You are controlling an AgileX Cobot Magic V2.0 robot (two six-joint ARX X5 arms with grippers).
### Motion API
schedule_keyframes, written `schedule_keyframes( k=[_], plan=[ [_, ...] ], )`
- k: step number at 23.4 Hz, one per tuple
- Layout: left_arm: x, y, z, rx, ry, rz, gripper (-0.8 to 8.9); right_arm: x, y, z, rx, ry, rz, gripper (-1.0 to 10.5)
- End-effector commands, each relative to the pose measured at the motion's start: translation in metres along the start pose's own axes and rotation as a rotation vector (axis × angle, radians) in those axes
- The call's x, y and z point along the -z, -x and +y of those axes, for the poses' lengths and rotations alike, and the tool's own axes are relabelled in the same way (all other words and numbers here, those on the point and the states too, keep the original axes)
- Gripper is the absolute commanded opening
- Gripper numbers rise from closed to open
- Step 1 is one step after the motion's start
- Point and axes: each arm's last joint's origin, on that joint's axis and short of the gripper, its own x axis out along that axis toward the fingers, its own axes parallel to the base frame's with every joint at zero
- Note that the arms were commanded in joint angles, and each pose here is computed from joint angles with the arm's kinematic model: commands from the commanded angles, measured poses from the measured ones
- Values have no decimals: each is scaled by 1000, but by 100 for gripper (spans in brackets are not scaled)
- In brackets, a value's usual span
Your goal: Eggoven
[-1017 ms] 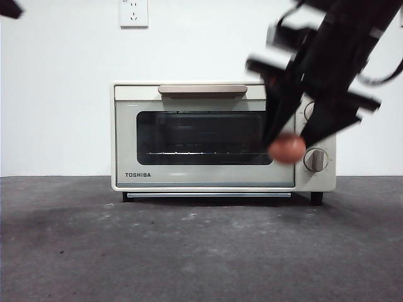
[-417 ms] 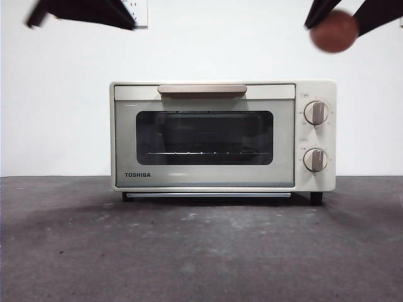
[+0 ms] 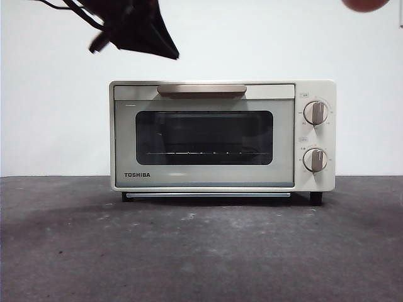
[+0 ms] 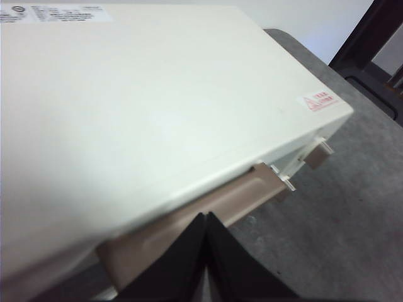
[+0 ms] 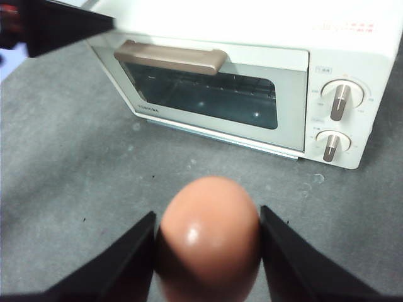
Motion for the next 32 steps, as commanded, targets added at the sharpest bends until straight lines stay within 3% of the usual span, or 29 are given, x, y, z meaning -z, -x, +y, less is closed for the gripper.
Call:
schedule_keyframes(
  k=[1,12,17,32],
  plan=[
    [-2,-16,0,9,-22,13,7,-1,5,2,-11,16,-18,2],
    [11,-40,4,-96,-66,60,7,1,14,2,-14,17,-35,2],
    [18,-44,3,-94,-62,104,7,2,14,1,-10,17,-19,2],
    [56,-50,-61,36,-159,376,7,2,13,1,-10,35,-25,2]
  ],
)
